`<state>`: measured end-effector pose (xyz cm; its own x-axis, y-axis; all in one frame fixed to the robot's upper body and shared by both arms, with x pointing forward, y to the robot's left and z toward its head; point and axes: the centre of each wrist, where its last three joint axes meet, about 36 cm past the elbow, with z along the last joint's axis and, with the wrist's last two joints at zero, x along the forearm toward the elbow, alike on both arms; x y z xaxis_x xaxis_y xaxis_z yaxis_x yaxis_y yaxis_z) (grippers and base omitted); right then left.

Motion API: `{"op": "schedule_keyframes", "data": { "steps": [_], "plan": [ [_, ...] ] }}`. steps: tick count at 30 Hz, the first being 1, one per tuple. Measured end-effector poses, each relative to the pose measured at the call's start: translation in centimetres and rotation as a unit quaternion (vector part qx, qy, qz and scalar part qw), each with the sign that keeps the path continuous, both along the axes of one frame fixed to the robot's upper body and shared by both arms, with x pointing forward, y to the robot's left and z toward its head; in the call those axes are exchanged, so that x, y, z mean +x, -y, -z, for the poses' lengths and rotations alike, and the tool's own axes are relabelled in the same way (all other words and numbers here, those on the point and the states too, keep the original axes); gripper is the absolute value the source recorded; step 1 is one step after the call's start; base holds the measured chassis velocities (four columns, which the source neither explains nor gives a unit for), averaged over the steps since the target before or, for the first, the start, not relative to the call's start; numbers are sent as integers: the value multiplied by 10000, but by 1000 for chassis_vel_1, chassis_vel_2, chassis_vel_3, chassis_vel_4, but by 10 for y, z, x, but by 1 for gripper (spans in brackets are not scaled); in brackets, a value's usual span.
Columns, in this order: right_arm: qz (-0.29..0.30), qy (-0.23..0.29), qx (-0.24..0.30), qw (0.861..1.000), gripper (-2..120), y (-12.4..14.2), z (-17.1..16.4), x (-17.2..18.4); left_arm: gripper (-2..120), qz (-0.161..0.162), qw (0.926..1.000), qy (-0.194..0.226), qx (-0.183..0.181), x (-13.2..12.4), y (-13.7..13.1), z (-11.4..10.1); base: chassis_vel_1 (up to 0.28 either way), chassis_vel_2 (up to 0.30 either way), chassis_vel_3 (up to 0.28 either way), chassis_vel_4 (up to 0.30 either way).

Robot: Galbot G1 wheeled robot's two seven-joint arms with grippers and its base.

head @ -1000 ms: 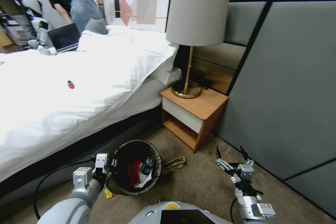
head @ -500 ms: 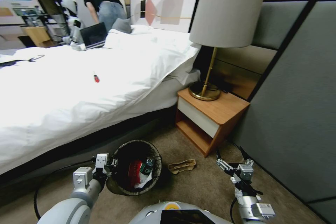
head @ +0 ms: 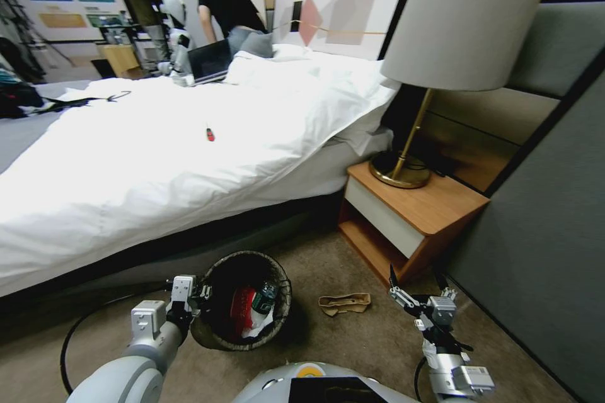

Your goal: Pick up the trash bin, then pick up the garbage from the floor and place it into the trash bin.

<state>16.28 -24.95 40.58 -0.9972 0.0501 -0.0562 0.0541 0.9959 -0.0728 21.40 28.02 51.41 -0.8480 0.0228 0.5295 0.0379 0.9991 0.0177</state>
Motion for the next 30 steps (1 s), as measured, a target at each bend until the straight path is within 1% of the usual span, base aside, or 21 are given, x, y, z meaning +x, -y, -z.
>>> {"op": "schedule_keyframes", "data": {
  "steps": [5,8,9,13,14,16,17,19,20,22,23,24,26,28,30],
  "plan": [
    [28,-125,36,9999,100,-3,1,-1,6,-10,10000,20,13,0,0,0,47,56,46,49],
    [17,-399,112,9991,100,-6,3,-1,6,-3,10000,15,20,-1,0,0,0,0,0,0],
    [17,-399,112,9991,100,-6,3,-1,6,-3,10000,15,20,-1,0,0,0,0,0,0],
    [-86,-549,-15,9985,100,1,4,9,6,24,10000,-7,25,-1,0,0,0,0,0,0],
    [-141,-628,-74,9979,100,4,3,14,6,38,10000,-13,31,-1,0,0,0,0,0,0],
    [-303,-996,-152,9944,100,10,-3,25,6,59,10000,-30,43,-1,-1,0,0,0,0,0],
    [-303,-996,-152,9944,100,10,-3,25,6,59,10000,-30,43,-1,-1,0,0,0,0,0],
    [-624,-1480,-173,9869,100,14,-11,40,6,50,10000,-50,33,-2,-1,1,0,0,0,0],
    [-624,-1480,-173,9869,100,14,-11,40,6,50,10000,-50,33,-2,-1,1,0,0,0,0],
    [-862,-1685,-196,9817,100,16,-11,50,6,39,10000,-55,22,-2,-1,1,0,0,0,0],
    [-1023,-1805,-297,9778,100,21,-9,56,6,52,10000,-59,27,-2,-1,0,0,0,0,0],
    [-1023,-1805,-297,9778,100,21,-9,56,6,52,10000,-59,27,-2,-1,0,0,0,0,0],
    [-1288,-1918,-506,9716,100,30,-5,64,6,76,9999,-66,32,-2,-1,0,0,0,0,0],
    [-1614,-2052,-756,9624,100,42,-1,73,6,105,9999,-81,42,-2,-1,0,0,0,0,0],
    [-1661,-2069,-785,9610,100,44,-1,74,6,109,9999,-85,45,-2,-2,0,0,0,0,0]
  ]
}}
